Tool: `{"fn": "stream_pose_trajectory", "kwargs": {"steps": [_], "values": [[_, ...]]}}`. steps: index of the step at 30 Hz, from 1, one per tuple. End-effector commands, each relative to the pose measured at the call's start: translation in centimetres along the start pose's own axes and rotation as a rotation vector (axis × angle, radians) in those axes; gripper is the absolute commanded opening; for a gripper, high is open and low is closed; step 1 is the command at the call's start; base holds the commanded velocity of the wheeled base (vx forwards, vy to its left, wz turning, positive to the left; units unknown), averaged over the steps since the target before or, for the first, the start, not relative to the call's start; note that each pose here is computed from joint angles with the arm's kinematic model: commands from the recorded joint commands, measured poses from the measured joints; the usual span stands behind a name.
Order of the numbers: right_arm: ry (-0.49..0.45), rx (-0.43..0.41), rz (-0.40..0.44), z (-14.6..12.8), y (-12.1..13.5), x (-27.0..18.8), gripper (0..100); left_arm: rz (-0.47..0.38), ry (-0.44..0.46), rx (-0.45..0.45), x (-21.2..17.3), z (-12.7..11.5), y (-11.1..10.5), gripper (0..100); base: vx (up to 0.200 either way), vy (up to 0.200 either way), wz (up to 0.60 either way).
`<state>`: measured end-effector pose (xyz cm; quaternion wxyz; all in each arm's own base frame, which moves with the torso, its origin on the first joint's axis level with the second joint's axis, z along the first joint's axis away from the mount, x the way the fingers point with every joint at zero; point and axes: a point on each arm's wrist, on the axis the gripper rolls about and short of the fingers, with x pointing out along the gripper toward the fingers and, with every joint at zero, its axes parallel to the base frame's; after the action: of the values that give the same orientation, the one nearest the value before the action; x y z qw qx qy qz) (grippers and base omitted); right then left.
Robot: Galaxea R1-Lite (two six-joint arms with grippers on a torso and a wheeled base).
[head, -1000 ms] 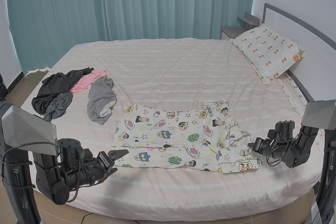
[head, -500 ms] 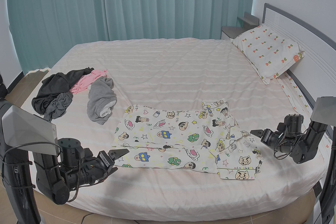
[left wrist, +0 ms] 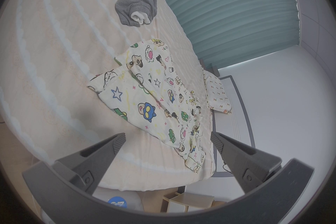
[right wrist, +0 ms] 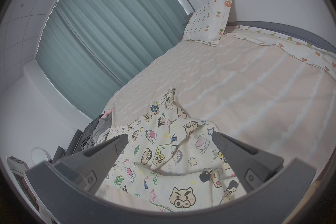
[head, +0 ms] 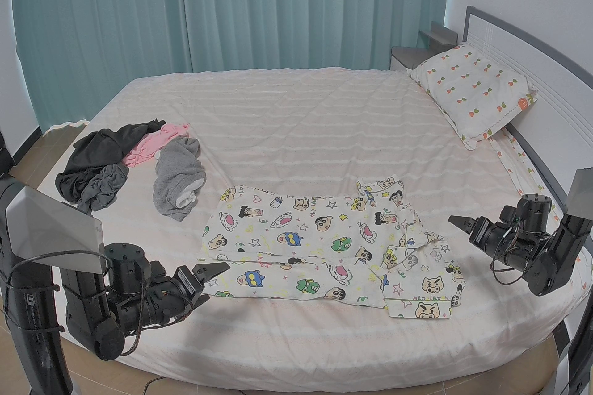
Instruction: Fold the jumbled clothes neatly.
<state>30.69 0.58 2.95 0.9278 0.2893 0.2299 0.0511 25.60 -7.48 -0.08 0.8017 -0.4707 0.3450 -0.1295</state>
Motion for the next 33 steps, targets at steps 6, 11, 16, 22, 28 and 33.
{"fn": "stream_pose_trajectory", "kwargs": {"steps": [6,11,16,22,28,33], "values": [[0.021,-0.003,0.007,-0.6,0.3,-0.1,100,-0.008,-0.015,0.006,0.0,0.1,-0.1,100,0.1,0.0,0.0],[0.032,0.0,0.0,-0.9,0.0,0.1,100,-0.007,-0.014,0.005,0.0,0.0,-0.1,100,0.0,0.0,0.0],[0.047,-0.002,0.004,-1.3,0.2,0.3,100,-0.01,-0.016,0.005,0.0,0.1,-0.1,100,0.0,0.0,0.0],[0.058,-0.007,0.017,-1.6,0.6,0.4,100,-0.034,-0.051,0.011,0.4,1.0,-0.5,100,0.0,0.0,0.0],[0.064,-0.013,0.026,-1.8,0.9,0.5,100,-0.075,-0.119,0.031,0.5,2.5,-1.4,100,0.0,0.0,0.0],[0.077,-0.012,0.023,-2.1,0.8,0.7,100,-0.022,-0.143,0.214,3.5,5.9,-2.0,100,0.0,0.0,0.0]]}}
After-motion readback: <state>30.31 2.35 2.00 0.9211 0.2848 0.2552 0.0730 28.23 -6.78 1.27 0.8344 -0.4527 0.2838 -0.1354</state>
